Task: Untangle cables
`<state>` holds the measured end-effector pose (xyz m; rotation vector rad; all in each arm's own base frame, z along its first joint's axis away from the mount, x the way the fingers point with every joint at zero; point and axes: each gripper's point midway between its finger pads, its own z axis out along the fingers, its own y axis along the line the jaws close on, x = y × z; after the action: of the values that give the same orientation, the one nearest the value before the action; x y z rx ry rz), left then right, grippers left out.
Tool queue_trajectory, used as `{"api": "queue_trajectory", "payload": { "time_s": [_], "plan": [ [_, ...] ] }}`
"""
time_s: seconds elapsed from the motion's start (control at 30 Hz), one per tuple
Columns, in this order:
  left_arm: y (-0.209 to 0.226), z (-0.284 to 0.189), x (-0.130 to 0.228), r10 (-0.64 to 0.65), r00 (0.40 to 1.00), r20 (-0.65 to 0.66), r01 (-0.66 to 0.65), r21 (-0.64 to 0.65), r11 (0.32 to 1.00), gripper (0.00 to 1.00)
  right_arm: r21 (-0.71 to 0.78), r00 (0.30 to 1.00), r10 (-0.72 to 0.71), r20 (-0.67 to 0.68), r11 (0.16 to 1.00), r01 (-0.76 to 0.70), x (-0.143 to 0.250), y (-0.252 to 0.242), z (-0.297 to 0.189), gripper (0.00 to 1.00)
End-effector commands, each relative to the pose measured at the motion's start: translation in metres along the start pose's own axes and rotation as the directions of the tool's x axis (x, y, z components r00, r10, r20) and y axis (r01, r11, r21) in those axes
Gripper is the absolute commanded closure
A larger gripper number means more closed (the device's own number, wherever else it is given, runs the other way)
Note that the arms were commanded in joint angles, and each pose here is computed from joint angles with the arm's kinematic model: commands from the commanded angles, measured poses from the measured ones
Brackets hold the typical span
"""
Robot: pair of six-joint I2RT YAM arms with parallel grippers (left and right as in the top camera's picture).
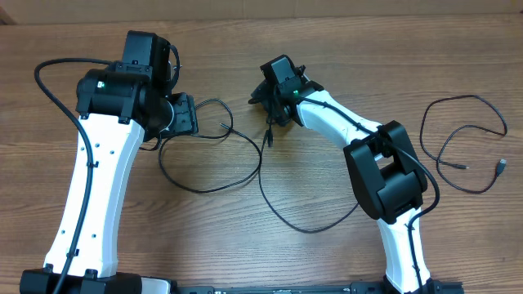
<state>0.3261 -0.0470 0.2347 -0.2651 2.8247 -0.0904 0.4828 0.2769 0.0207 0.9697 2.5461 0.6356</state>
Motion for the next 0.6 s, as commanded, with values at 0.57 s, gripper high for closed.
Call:
{"api": "queue_trajectory", "payload": {
  "time_s": [0.57],
  "plan": [
    [-0.004,-0.007,-0.003,-0.004,1.000,0.017,0.003,0.020,1.000,0.34,-0.029,0.981,-0.004,-0.194,1.000,-0.002,-0.008,-0.024,0.012,0.41]
  ]
}}
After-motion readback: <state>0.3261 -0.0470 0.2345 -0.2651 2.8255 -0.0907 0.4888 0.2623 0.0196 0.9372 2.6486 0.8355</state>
